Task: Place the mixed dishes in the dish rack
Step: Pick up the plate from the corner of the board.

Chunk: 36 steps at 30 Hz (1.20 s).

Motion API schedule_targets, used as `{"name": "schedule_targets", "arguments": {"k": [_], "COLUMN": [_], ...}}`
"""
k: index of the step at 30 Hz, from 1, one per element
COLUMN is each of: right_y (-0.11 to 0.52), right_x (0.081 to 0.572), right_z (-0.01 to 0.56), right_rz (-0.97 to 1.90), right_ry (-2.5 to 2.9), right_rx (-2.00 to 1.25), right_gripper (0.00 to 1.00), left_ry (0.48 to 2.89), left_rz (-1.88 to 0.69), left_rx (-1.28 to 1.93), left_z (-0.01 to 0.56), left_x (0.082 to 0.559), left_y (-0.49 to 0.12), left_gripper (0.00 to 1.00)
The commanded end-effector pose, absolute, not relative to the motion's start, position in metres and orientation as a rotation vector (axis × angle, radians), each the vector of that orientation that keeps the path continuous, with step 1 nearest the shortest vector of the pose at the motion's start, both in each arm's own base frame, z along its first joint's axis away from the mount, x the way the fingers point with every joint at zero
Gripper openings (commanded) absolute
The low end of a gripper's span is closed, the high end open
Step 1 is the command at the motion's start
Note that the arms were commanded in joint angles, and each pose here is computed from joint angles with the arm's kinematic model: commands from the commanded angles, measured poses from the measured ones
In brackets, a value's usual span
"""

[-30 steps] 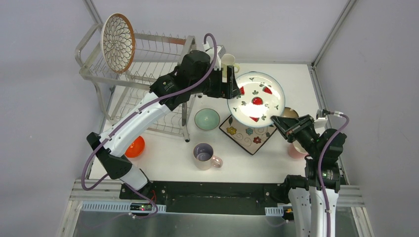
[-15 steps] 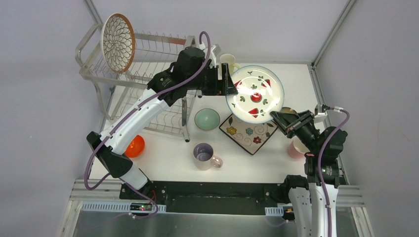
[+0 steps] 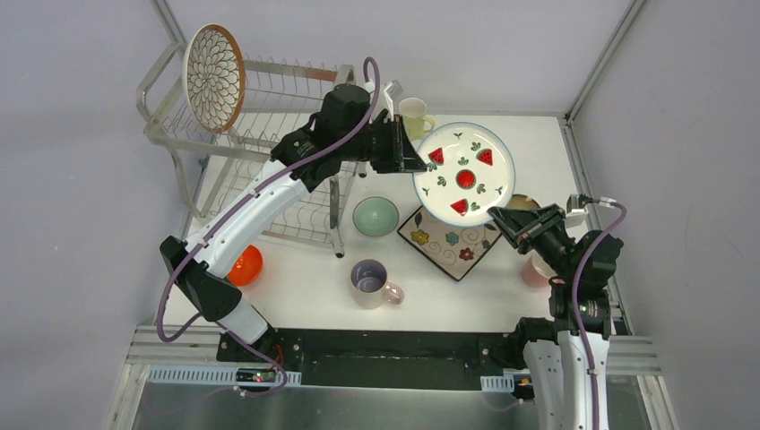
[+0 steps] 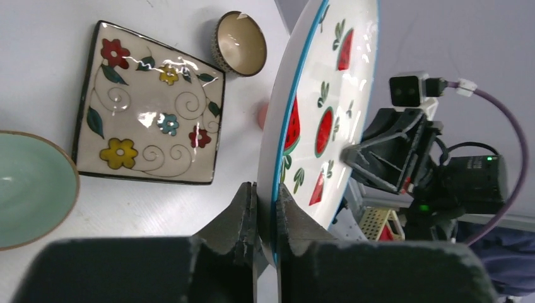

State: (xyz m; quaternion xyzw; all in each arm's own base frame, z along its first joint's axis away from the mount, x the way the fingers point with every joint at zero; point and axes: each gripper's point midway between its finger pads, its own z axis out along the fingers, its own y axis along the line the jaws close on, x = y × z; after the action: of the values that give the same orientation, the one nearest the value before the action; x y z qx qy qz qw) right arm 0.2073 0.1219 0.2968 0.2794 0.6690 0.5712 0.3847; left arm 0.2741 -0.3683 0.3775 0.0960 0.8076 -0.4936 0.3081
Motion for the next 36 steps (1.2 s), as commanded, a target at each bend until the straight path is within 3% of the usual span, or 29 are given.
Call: {"name": "schedule_targets", "arguments": {"k": [1, 4, 9, 18, 32, 33, 35, 36], "right_y": [0.124, 0.123, 0.117, 0.113, 0.111, 0.111, 0.110, 0.110], "right_x": [0.197, 0.194, 0.190, 0.193, 0.192, 0.191, 0.189, 0.189], "right_z": [0.329, 0.316, 0.307, 0.305, 0.309, 0.311, 0.314, 0.316], "right_rz": [1.433, 1.375, 1.327, 1.284, 1.278, 1.272, 1.260, 1.256], "right_ry": [1.616, 1.668, 1.661, 1.666, 1.651, 1.653, 1.652, 1.652], "right_rx": [0.547, 0.537, 0.584, 0.606, 0.609, 0.608, 0.603, 0.601], "right_gripper": [0.00, 0.01, 0.18, 0.27, 0.76, 0.80, 0.98, 1.00], "left_ry": [2.048, 2.028, 1.989, 1.943, 1.880, 1.870, 1.847, 1.832], "left_rz": [-1.418, -1.378, -1.325, -1.353, -1.382, -1.377, -1.368, -1.362], "left_rx": [0.324, 0.287, 0.272, 0.204, 0.186, 0.185, 0.181, 0.180], "left_z": [0.399, 0.401, 0.406, 0.417, 0.439, 0.442, 0.449, 0.453], "left_x": [0.265, 0.271, 0.279, 0.280, 0.276, 0.276, 0.277, 0.278], "left_y": [-0.383, -0.379, -0.374, -0.370, -0.364, -0.363, -0.361, -0.360], "left_gripper": [0.00, 0.00, 0.00, 0.00, 0.00, 0.00, 0.00, 0.00]}}
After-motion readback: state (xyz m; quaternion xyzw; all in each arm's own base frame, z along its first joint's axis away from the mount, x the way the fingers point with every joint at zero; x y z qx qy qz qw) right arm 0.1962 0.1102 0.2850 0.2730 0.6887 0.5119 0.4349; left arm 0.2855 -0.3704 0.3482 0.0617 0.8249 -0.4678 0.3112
